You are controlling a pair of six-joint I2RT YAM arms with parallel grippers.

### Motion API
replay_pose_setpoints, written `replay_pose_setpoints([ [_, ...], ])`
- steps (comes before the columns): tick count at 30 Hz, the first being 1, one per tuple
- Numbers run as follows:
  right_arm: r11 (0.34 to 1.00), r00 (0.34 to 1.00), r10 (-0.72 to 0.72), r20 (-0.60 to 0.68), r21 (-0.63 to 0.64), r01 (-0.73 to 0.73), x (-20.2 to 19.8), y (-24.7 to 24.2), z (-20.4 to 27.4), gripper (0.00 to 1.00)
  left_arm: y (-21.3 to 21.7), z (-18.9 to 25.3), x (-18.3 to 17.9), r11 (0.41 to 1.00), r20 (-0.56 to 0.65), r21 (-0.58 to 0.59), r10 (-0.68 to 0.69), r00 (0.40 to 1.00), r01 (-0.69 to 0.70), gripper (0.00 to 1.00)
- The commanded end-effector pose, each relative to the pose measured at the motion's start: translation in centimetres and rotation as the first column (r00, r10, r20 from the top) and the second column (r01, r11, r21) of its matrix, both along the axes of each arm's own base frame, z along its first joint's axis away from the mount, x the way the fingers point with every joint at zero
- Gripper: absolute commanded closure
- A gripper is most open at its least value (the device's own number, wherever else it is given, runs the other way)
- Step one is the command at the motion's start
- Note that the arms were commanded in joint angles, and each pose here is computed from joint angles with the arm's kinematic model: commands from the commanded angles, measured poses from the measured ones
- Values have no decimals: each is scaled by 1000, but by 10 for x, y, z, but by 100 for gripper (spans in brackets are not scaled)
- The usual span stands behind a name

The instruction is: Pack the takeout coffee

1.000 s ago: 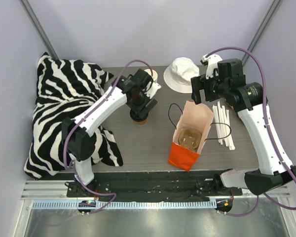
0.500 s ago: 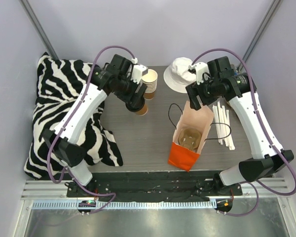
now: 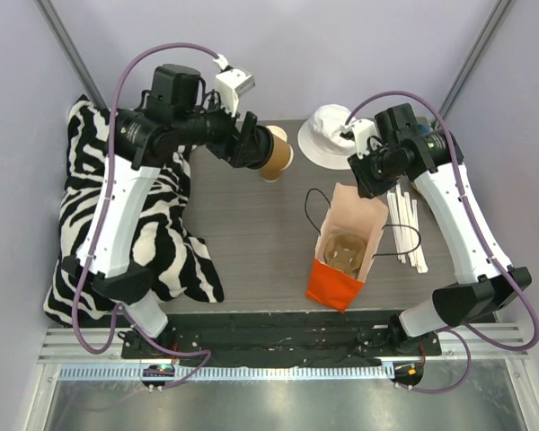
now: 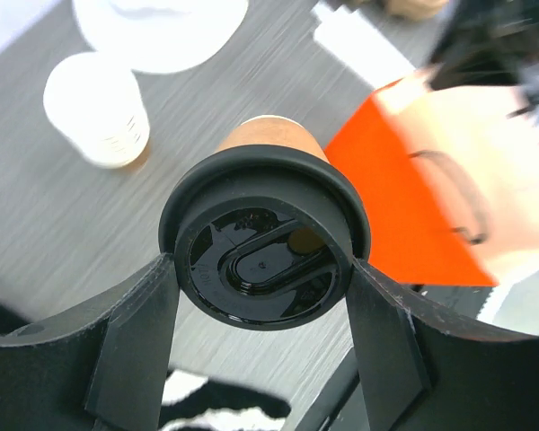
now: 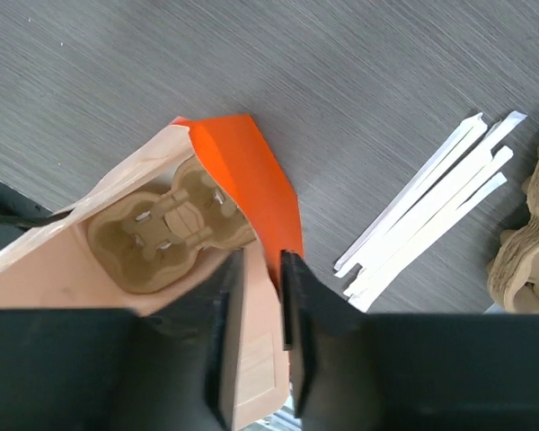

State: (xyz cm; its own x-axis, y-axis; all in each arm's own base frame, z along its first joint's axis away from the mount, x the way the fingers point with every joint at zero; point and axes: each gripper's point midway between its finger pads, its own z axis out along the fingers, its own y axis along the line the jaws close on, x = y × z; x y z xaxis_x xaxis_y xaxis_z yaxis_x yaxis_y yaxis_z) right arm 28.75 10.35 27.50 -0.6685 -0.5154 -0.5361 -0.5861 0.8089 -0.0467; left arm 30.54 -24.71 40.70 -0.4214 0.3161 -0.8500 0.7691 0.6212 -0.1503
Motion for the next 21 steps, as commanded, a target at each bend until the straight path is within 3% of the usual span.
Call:
replay_pose_setpoints([
  [1, 1000, 999, -18, 47, 24, 17, 10, 2, 15, 81, -25, 41, -28, 983, 66, -120, -129, 990, 136, 66],
  [4, 999, 999, -19, 44, 42, 17, 11, 6, 17, 99, -47, 59, -45, 965, 88, -181, -176, 980, 190, 67],
  [12, 994, 998, -33, 58, 104, 27, 13, 15, 27, 99, -92, 82, -85, 917, 168, -232, -291, 942, 325, 71],
  [21, 978, 987, -116, 114, 187, 93, 6, 17, 52, 99, -134, 29, -111, 927, 181, -30, -363, 914, 374, 73],
])
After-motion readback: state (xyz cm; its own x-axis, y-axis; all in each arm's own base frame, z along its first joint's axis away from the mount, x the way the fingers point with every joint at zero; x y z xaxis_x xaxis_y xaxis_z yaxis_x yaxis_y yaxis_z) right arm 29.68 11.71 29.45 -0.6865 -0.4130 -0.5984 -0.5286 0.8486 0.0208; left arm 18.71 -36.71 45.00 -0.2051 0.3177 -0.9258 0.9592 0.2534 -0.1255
